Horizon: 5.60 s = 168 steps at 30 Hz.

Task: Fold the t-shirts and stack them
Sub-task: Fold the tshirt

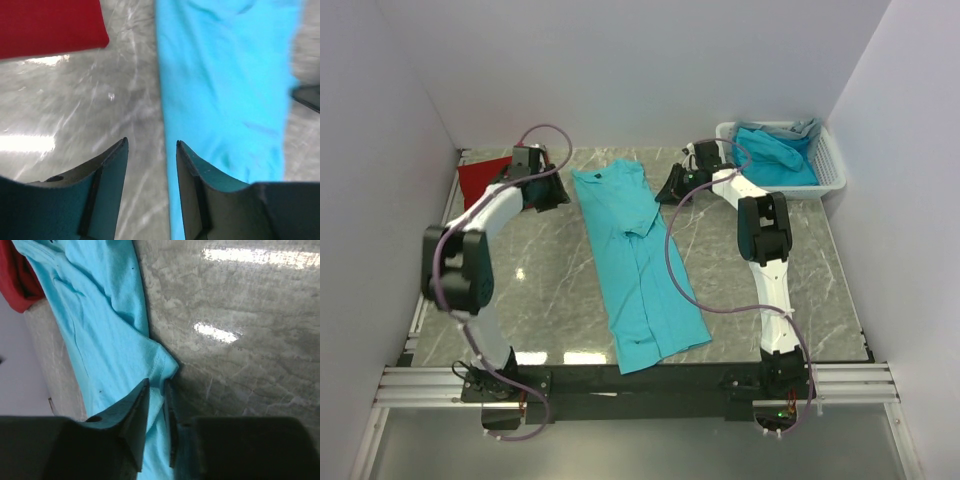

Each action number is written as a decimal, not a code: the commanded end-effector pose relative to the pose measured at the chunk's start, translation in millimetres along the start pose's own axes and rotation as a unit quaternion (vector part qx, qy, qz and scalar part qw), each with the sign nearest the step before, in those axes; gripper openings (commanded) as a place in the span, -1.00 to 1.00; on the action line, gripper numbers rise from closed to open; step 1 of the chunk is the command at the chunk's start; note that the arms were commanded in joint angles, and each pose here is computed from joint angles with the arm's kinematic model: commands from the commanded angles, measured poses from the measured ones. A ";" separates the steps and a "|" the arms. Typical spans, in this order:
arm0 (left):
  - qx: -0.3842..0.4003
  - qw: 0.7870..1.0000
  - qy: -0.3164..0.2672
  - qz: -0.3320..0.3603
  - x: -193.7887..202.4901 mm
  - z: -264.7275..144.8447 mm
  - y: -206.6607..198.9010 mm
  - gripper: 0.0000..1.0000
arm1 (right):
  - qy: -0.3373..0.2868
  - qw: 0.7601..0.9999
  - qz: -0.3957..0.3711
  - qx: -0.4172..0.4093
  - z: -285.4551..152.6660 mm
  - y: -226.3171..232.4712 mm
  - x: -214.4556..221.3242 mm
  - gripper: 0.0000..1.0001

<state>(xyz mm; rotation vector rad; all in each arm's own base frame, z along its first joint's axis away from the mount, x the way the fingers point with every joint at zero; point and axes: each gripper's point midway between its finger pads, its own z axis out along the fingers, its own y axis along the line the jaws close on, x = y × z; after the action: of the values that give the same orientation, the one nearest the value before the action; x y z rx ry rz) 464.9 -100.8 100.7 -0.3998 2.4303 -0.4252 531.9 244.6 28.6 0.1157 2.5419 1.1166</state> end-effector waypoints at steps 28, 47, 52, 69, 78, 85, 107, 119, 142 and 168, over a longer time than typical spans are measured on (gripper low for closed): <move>0.030 0.987 -0.138 0.083 43.9 -140.9 22.2 0.03 | -0.081 0.992 -0.094 -0.013 -45.7 42.6 -40.7 -0.99; 0.040 0.986 -0.137 0.088 43.3 -141.4 18.4 0.03 | -0.087 0.978 -0.189 0.001 -40.3 87.0 -23.5 -0.99; 0.039 0.986 -0.138 0.089 43.3 -141.9 18.7 0.03 | -0.084 0.971 -0.222 0.014 -34.8 100.2 -11.4 -0.97; 0.035 0.985 -0.143 0.090 42.4 -144.4 20.2 0.03 | -0.026 0.886 -0.449 0.116 6.5 159.5 69.5 -0.38; 0.034 0.983 -0.156 0.092 39.0 -150.8 20.1 0.04 | 0.044 0.859 -0.503 0.083 -23.3 172.7 103.9 -0.24; 0.115 0.975 -0.141 0.130 49.2 -158.8 -6.8 0.72 | 0.056 0.816 -0.571 -0.074 -102.3 210.6 143.2 -0.24; 0.471 0.751 -0.103 0.452 241.7 -280.5 -119.4 0.95 | 0.108 0.573 -0.789 -0.195 -239.0 39.0 326.0 0.84; 0.394 0.730 0.029 0.558 391.8 -294.3 -144.3 0.30 | 0.179 0.533 -0.813 -0.152 -218.9 -12.6 360.6 0.51; 0.158 0.874 0.108 0.447 422.4 -174.6 -82.9 0.12 | 0.180 0.563 -0.793 -0.151 -222.2 -25.0 355.2 0.37; 0.087 0.866 0.146 0.470 434.2 -159.3 -55.0 -0.44 | 0.198 0.537 -0.807 -0.146 -214.5 -31.9 364.3 0.27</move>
<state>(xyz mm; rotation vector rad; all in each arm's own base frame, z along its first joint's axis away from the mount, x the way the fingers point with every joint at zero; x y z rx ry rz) 47.5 -296.1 17.9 0.9855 2.4413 -0.3232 113.3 151.2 35.5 -2.1966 1.3676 0.6212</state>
